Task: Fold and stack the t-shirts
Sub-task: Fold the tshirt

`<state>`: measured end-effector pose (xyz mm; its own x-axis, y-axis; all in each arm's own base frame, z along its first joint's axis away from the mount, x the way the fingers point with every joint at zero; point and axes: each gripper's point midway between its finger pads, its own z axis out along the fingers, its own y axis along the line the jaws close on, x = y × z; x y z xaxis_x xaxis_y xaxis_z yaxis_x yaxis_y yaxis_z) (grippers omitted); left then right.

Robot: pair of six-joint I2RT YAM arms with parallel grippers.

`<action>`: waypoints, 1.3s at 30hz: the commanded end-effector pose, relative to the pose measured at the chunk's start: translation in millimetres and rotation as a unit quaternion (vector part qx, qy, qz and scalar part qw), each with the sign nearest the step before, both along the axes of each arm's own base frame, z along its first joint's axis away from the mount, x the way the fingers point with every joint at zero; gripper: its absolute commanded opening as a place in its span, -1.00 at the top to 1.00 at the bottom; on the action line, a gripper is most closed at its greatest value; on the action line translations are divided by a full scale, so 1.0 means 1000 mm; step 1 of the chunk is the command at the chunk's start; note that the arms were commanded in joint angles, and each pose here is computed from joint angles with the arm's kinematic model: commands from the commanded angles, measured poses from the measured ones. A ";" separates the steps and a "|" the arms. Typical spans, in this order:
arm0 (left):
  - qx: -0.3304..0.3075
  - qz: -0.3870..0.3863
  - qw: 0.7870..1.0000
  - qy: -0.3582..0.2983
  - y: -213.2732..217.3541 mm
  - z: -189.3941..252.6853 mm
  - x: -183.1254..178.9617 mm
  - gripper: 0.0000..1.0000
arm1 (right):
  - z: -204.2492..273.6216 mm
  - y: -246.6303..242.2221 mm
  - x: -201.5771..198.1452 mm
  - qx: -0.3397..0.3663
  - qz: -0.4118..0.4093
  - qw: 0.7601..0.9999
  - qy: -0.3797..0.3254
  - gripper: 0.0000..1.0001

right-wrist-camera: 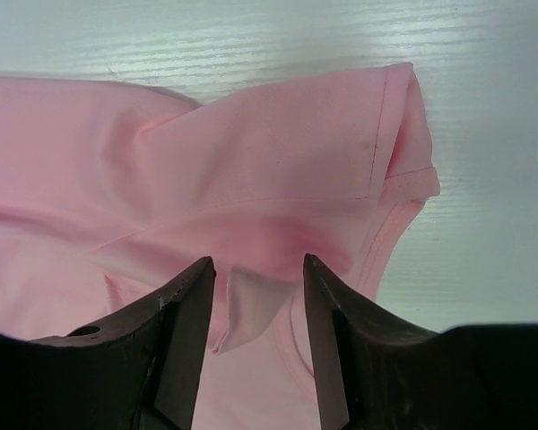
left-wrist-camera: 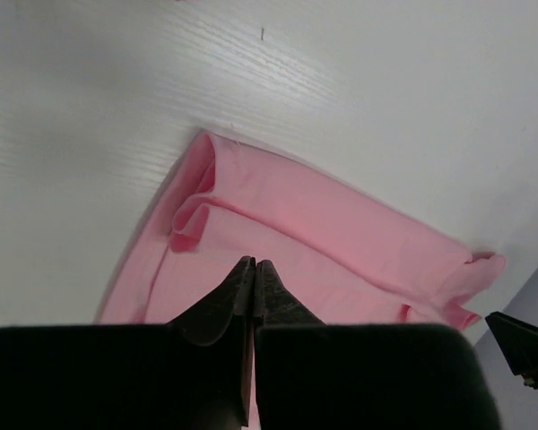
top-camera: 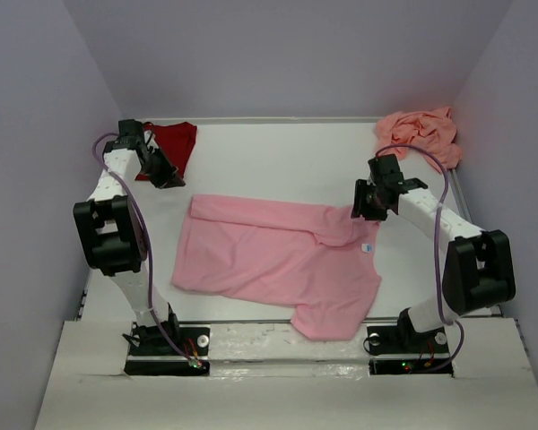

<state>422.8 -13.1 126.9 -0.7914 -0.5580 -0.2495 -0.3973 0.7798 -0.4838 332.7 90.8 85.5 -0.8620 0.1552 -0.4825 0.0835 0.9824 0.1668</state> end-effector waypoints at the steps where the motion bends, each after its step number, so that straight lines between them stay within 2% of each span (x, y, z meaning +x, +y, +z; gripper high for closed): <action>1: -0.081 -0.028 0.996 -0.038 -0.030 0.015 -0.005 0.84 | 0.011 0.008 0.024 0.002 0.011 0.999 -0.035 0.03; 2: -0.093 -0.030 0.995 -0.033 -0.035 0.012 -0.006 1.00 | 0.010 0.010 0.026 0.006 0.013 0.999 -0.035 0.10; 3: -0.099 -0.041 0.994 -0.032 -0.045 0.011 -0.006 1.00 | 0.013 0.012 0.032 0.007 0.014 0.999 -0.041 0.56; 4: -0.101 -0.049 0.993 -0.040 -0.050 0.013 -0.002 1.00 | 0.009 0.013 0.036 0.008 0.012 0.999 -0.038 0.86; 5: -0.102 -0.058 0.992 -0.045 -0.056 0.015 -0.001 1.00 | 0.009 0.013 0.039 0.008 0.012 0.999 -0.039 1.00; 12: -0.102 -0.120 0.984 -0.086 -0.100 0.036 0.023 1.00 | 0.019 0.026 0.067 0.025 0.028 0.997 -0.062 1.00; 13: -0.103 -0.144 0.980 -0.093 -0.121 0.043 0.023 1.00 | 0.022 0.028 0.071 0.028 0.029 0.997 -0.066 1.00; 16: -0.109 -0.163 0.976 -0.092 -0.139 0.044 0.027 1.00 | 0.015 0.034 0.076 0.038 0.035 0.997 -0.057 1.00; 26: -0.104 -0.191 0.974 -0.064 -0.173 0.033 0.023 1.00 | -0.014 0.051 0.060 0.088 0.039 0.995 -0.011 1.00; 32: -0.057 -0.195 0.979 -0.022 -0.173 0.020 0.013 1.00 | -0.030 0.052 0.050 0.093 0.041 0.995 0.012 1.00; 39: 0.053 -0.192 0.979 0.034 -0.145 0.001 0.001 1.00 | -0.043 0.051 0.044 0.088 0.044 0.995 0.030 1.00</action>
<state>437.2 -179.5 131.1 -0.9431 -0.2285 -0.2416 -0.0805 0.8618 -0.5008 374.8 134.7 45.3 -0.9060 0.1656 -0.3895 0.0364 0.9474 0.3180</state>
